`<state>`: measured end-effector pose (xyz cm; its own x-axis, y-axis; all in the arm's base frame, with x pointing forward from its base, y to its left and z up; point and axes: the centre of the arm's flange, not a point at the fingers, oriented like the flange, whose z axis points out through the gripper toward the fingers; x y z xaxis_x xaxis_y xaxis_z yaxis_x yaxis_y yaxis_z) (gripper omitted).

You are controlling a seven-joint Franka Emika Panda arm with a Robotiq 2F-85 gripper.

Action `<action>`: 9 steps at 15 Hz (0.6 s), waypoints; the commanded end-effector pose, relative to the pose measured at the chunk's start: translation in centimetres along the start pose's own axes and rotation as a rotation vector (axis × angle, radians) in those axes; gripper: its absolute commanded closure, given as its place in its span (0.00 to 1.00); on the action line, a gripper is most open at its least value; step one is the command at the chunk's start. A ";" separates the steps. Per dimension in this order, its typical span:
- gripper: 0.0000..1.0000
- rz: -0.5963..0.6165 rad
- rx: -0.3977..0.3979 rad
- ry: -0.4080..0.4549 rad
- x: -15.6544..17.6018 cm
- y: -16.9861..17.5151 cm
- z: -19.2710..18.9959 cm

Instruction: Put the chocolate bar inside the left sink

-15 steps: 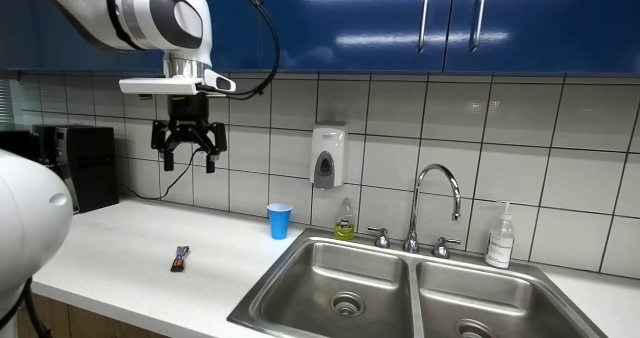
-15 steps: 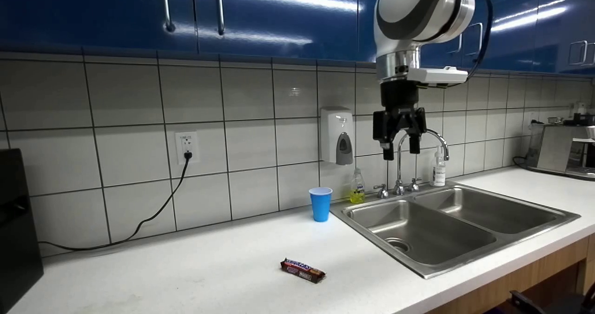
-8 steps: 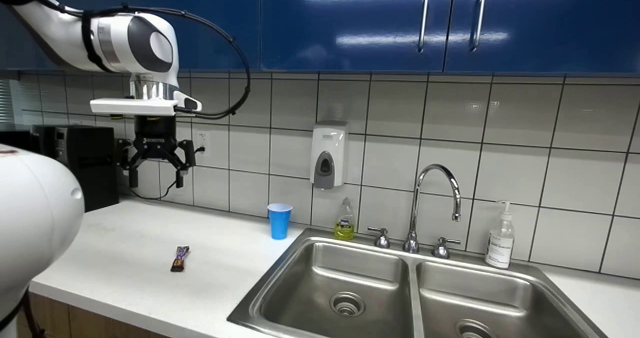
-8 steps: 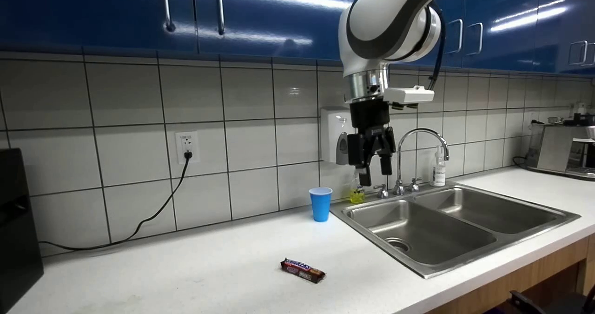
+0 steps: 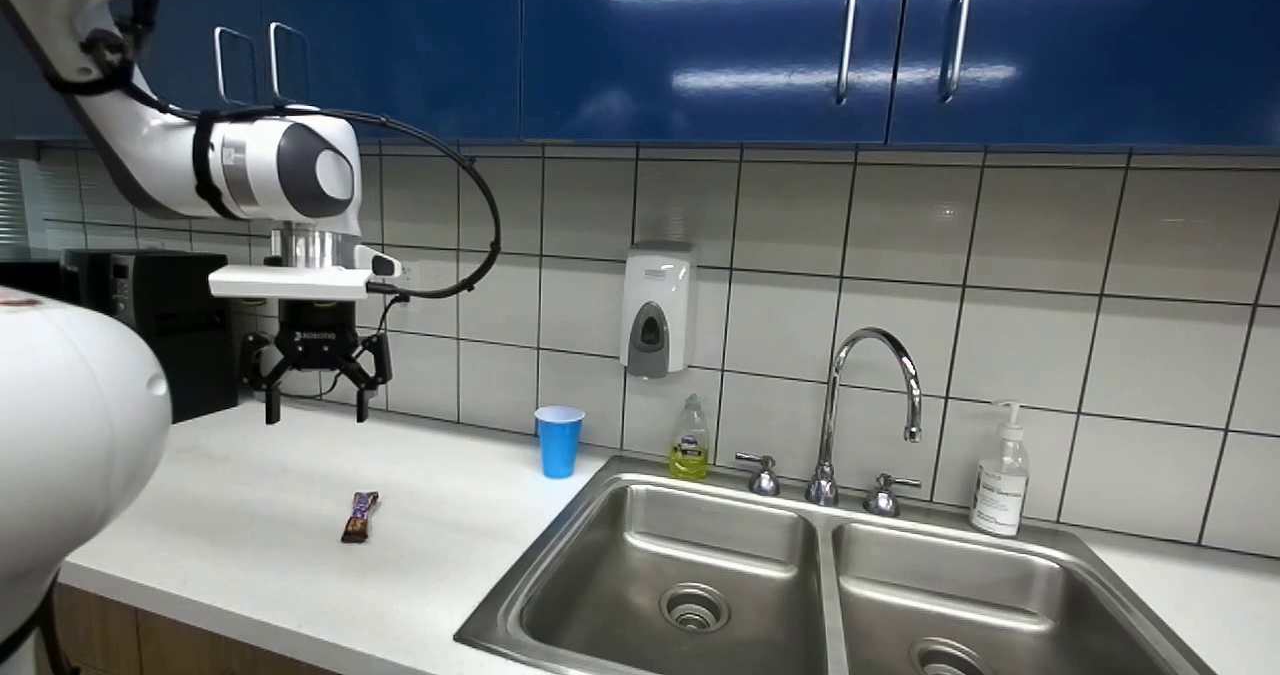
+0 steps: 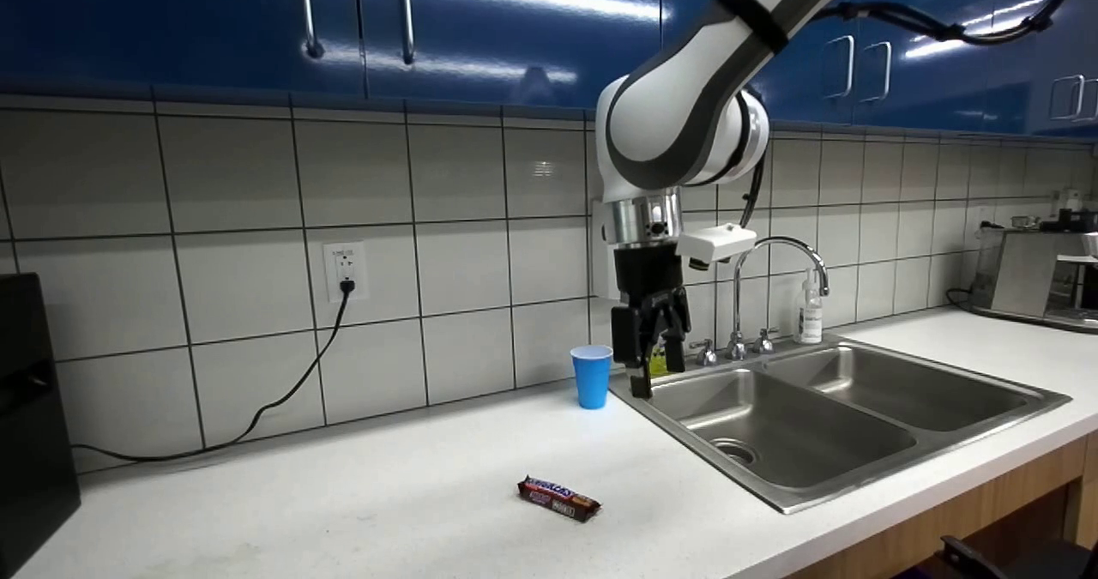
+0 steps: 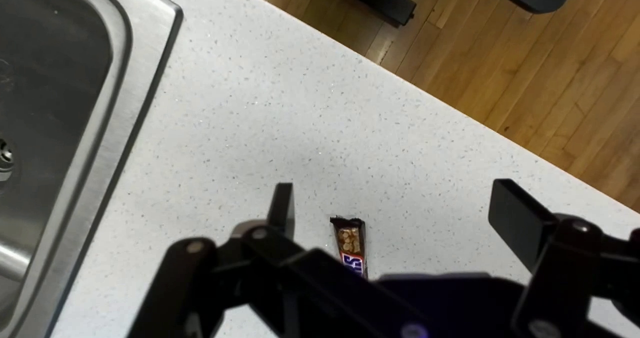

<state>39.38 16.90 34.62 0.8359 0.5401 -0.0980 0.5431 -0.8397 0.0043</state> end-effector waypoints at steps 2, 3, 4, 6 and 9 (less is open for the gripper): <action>0.00 -0.054 0.031 -0.028 2.5 -0.1 3.6; 0.00 -0.063 0.034 -0.030 2.9 -0.3 4.3; 0.00 -0.071 0.038 -0.032 3.4 -0.4 4.9; 0.00 -0.096 0.044 -0.028 4.6 -1.0 5.9; 0.00 -0.133 0.056 -0.020 6.4 -1.7 7.3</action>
<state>41.42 19.65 28.03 0.7822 0.6092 -0.1305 0.6103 -0.7913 -0.0364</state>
